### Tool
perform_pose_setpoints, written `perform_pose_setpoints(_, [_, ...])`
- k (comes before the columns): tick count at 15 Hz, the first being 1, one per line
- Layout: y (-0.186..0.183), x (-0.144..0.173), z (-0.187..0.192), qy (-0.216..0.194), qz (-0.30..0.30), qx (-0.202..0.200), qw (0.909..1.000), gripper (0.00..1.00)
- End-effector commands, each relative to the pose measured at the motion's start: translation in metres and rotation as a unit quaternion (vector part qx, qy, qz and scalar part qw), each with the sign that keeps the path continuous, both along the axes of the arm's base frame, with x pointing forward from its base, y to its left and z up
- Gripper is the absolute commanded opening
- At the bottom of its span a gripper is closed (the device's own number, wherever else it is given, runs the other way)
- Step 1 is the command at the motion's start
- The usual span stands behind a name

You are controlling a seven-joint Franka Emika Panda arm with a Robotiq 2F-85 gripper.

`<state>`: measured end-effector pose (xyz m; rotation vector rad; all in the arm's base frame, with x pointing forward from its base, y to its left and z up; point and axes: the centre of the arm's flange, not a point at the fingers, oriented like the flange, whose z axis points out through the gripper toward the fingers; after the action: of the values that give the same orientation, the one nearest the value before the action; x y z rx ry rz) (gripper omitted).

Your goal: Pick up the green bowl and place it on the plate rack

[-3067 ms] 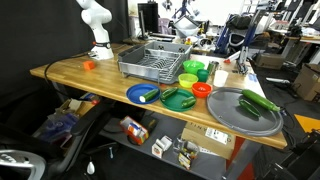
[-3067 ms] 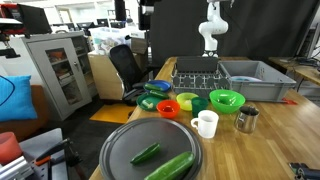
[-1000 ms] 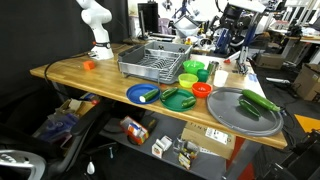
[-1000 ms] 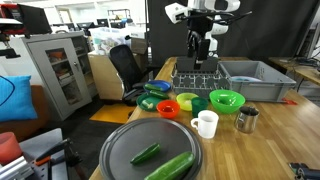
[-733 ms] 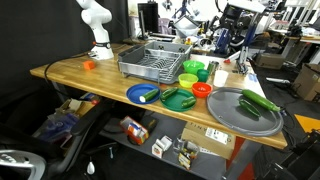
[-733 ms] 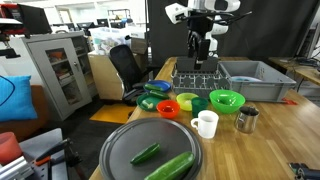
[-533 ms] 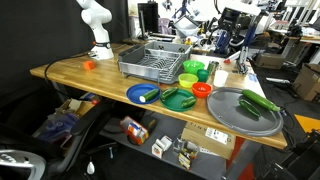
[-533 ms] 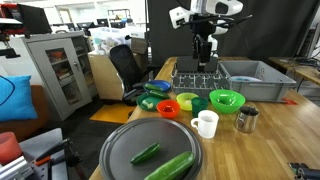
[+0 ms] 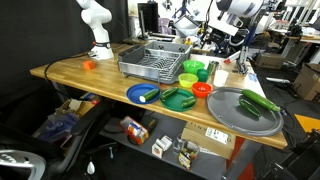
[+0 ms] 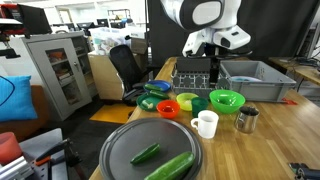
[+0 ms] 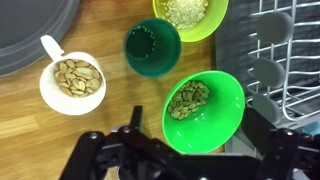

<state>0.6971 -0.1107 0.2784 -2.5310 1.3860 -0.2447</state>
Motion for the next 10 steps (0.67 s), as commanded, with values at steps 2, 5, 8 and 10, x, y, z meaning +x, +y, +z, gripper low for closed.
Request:
perform_pose_setpoints(2, [-0.021,0.031,-0.032,-0.019,-0.055,0.042,0.9974,1.0])
perform_pose_setpoints(5, [-0.033,0.041,-0.055,-0.02,-0.072,0.068,0.9949,1.0])
perform_pose_setpoints(8, [-0.041,0.051,-0.078,-0.017,-0.079,0.081,0.9934,1.0])
perform_pose_setpoints(10, [-0.042,0.055,-0.091,-0.013,-0.076,0.078,0.9939,1.0])
